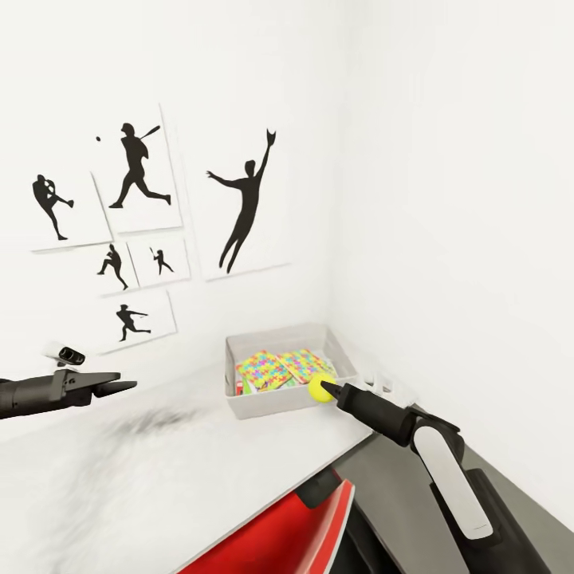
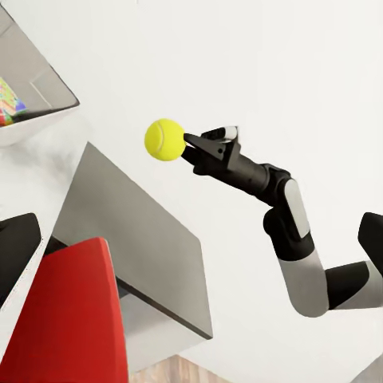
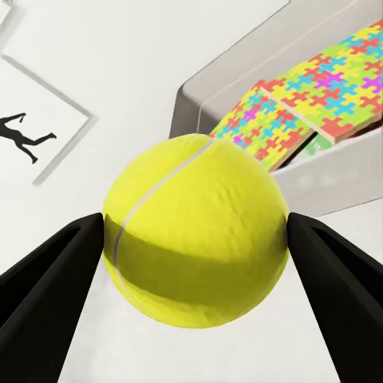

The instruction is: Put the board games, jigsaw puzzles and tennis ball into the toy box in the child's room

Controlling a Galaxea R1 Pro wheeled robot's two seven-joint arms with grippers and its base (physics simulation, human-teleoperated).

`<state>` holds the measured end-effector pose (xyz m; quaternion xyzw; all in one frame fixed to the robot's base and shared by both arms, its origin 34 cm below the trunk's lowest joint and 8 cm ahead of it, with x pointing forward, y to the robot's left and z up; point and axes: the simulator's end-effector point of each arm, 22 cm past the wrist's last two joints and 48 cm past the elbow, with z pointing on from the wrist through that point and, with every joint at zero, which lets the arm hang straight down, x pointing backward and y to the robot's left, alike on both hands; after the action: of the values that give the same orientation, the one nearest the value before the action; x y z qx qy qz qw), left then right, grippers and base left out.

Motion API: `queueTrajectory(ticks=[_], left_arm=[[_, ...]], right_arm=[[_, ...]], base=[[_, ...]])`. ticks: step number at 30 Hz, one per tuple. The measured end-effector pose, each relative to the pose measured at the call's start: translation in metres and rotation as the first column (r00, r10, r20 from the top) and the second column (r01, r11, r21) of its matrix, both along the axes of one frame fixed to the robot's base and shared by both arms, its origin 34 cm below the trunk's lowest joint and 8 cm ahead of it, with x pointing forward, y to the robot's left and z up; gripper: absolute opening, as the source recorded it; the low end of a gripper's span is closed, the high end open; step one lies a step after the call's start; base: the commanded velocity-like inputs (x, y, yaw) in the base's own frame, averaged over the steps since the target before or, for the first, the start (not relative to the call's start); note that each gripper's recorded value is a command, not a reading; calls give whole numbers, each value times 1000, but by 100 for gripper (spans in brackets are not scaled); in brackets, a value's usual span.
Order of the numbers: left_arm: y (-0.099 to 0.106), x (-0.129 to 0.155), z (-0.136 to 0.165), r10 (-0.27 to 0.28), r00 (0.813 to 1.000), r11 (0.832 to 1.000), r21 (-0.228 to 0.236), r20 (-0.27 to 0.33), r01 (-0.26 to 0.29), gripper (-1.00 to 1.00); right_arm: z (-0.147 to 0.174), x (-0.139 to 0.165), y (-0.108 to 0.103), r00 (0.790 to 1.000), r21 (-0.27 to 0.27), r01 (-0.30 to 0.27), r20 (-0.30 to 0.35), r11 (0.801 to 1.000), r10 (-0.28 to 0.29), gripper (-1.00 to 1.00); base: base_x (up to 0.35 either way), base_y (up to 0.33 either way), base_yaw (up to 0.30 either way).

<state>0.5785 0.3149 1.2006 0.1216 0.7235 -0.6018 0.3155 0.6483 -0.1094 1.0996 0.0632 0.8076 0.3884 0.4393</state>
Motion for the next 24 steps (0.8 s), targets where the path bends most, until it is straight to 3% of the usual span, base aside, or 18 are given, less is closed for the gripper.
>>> queueTrajectory(ticks=[24], left_arm=[[0,0,0,-1,1000,1000,-1,0,1,100]], right_arm=[[0,0,0,1000,0,-1,-1,1000,1,-100]], base=[[86,0,18]])
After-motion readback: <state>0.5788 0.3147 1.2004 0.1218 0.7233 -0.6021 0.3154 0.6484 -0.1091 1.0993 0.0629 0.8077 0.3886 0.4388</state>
